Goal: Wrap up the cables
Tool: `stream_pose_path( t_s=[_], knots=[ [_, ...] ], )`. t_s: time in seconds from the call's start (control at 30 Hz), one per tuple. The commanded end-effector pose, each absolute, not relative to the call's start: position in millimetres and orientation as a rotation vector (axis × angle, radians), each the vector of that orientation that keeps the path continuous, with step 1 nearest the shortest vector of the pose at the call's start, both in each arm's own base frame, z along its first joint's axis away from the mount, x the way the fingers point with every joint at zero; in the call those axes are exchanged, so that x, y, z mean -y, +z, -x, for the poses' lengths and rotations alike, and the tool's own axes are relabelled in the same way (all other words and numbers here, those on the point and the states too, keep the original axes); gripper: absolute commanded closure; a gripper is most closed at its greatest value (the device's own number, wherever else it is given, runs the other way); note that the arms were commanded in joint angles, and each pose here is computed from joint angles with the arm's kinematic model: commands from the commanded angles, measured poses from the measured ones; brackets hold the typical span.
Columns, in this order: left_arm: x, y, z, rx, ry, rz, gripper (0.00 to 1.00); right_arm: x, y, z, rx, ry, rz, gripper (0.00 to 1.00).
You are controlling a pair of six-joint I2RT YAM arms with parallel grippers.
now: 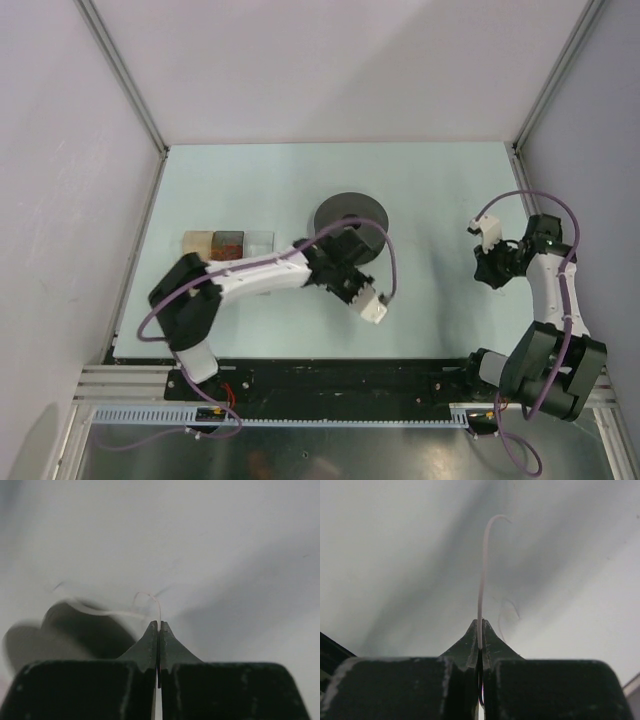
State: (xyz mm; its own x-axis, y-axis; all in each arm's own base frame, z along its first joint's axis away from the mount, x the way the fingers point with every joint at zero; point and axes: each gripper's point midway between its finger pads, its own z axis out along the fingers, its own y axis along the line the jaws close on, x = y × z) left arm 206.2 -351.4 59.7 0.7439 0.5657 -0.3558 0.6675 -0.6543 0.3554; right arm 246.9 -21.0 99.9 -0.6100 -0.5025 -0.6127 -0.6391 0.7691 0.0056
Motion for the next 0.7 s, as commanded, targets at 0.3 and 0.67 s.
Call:
stream_pose_path(
  t_s=[0.3, 0.67],
  knots=[
    [144.0, 313.9, -431.4, -1.612, 0.016, -1.227, 1.0, 105.8, 71.4, -236.0, -2.446, 0.085, 0.9, 1.0],
    [-47.0, 319.6, -553.0, -1.94, 0.396, -0.56, 1.0, 159.2, 45.0, -216.5, -2.546, -0.002, 0.917, 1.0]
  ],
)
